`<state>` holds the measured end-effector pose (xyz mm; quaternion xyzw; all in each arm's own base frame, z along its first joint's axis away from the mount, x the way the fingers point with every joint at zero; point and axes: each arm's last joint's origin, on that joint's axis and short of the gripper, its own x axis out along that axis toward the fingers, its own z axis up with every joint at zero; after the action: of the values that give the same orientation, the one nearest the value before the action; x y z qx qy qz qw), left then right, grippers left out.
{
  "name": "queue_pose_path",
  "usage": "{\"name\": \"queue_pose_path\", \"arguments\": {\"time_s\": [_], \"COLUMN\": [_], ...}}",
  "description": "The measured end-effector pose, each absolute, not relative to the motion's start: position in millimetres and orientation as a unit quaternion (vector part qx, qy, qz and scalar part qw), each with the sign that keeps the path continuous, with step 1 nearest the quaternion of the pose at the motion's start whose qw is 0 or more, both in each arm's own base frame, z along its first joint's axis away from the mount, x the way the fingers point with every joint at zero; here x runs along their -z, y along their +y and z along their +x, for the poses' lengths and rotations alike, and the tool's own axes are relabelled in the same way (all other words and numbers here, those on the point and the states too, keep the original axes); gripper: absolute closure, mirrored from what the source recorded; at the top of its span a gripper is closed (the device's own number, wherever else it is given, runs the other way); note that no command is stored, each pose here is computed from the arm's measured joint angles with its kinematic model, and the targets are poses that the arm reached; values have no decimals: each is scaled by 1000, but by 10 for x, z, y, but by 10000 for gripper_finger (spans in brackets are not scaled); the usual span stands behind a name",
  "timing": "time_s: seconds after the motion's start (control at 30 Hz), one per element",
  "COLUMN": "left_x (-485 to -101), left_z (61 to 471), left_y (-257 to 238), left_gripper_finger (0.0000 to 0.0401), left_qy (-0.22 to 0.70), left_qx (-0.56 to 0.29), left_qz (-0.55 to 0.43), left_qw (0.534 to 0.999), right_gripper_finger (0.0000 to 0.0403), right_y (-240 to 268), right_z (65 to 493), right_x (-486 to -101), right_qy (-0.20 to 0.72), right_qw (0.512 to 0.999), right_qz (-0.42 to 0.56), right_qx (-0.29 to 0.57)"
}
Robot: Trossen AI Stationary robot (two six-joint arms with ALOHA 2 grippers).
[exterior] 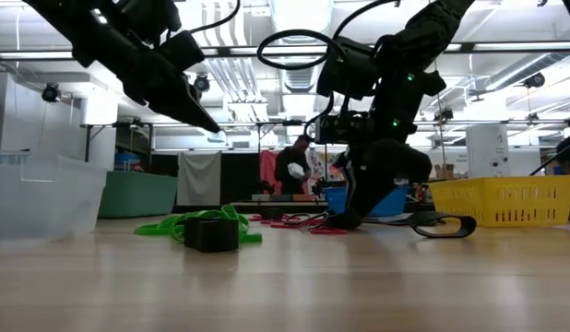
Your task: Sort rubber bands into baskets
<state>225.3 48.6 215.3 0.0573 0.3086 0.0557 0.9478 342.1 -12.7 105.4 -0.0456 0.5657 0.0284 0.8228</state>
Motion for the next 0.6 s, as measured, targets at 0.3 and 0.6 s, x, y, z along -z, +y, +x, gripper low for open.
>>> {"name": "queue_pose_path", "arguments": {"time_s": [0.3, 0.6], "left_x": [-2128, -2143], "left_z": [2290, 2317], "left_y": [494, 500], "left_gripper_finger": [282, 282], "left_qy": [307, 292], "left_qx": [-57, -59], "left_qz": [55, 56], "left_qw": [949, 953], "right_gripper_finger": [394, 394], "right_y": [-125, -133], "right_z": [3337, 3171], "right_x": [-1487, -2120], "right_qy": [523, 440], "right_qw": [851, 895], "right_qz": [-48, -67], "right_qx": [-18, 22]}}
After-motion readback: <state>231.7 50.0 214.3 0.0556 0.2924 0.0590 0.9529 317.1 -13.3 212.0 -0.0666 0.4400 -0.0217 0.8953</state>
